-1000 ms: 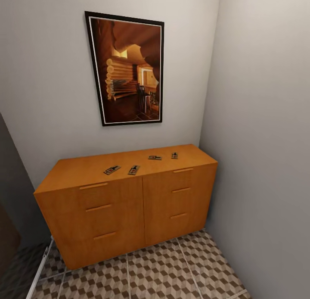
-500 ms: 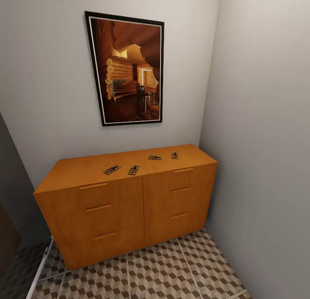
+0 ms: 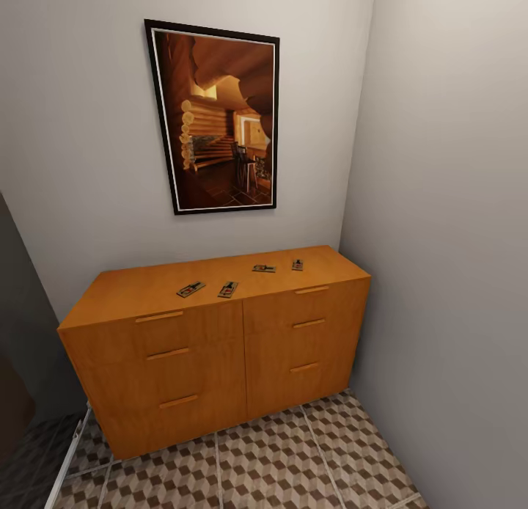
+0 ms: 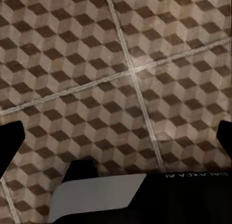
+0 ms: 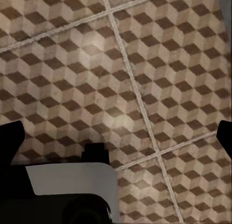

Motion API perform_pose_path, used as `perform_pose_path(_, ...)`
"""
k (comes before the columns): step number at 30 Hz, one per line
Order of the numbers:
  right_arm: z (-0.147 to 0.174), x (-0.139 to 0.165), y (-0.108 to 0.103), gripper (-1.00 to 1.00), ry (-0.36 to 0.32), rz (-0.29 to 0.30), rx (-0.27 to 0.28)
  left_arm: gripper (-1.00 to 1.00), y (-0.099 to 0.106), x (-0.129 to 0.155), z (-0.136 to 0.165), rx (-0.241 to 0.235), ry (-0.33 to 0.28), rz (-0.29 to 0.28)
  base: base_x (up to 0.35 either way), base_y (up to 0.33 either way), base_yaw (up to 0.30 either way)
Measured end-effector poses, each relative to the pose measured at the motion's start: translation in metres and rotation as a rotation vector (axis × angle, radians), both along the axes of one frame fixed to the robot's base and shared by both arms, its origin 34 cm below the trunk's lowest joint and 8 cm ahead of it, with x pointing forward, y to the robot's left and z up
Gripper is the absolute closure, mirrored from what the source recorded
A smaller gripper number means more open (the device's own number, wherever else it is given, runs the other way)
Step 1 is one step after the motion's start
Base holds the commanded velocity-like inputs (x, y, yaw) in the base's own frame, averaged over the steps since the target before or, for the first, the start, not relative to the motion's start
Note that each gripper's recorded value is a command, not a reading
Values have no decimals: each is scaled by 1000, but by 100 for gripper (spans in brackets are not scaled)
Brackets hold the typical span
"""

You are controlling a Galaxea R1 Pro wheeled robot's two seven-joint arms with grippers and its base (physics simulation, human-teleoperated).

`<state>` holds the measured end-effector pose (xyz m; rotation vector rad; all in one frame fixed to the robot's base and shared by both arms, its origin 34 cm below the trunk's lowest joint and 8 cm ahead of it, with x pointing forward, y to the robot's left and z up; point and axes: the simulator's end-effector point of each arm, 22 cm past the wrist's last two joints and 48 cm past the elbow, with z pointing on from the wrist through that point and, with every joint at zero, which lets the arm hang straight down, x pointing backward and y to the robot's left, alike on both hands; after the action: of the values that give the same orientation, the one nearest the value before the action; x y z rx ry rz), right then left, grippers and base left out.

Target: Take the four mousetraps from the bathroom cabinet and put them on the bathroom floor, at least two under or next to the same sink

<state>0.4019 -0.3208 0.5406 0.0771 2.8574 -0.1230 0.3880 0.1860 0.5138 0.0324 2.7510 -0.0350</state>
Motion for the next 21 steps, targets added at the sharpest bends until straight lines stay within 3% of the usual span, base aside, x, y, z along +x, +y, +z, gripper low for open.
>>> perform_pose_path(3, 14, 12, -11, -100, -15, -22, -9, -100, -2, 25, 20, 0, -24, -9, 0, 0, 0)
perform_pose_path(8, 49, 38, -34, -100, -60, -61, -32, -100, -21, 82, 83, -27, -112, -56, 0, 0, 0)
perform_pose_path(16, 103, 73, -53, -100, -146, -73, -67, -100, -77, 139, 185, -91, -277, -184, 0, 0, 0)
perform_pose_path(17, 103, 73, -53, -100, -146, -73, -67, -100, -77, 139, 186, -90, -278, -185, 0, 0, 0)
perform_pose_path(21, 129, 87, -63, -100, -181, -73, -90, -100, -109, 169, 235, -116, -353, -246, 0, 0, 0)
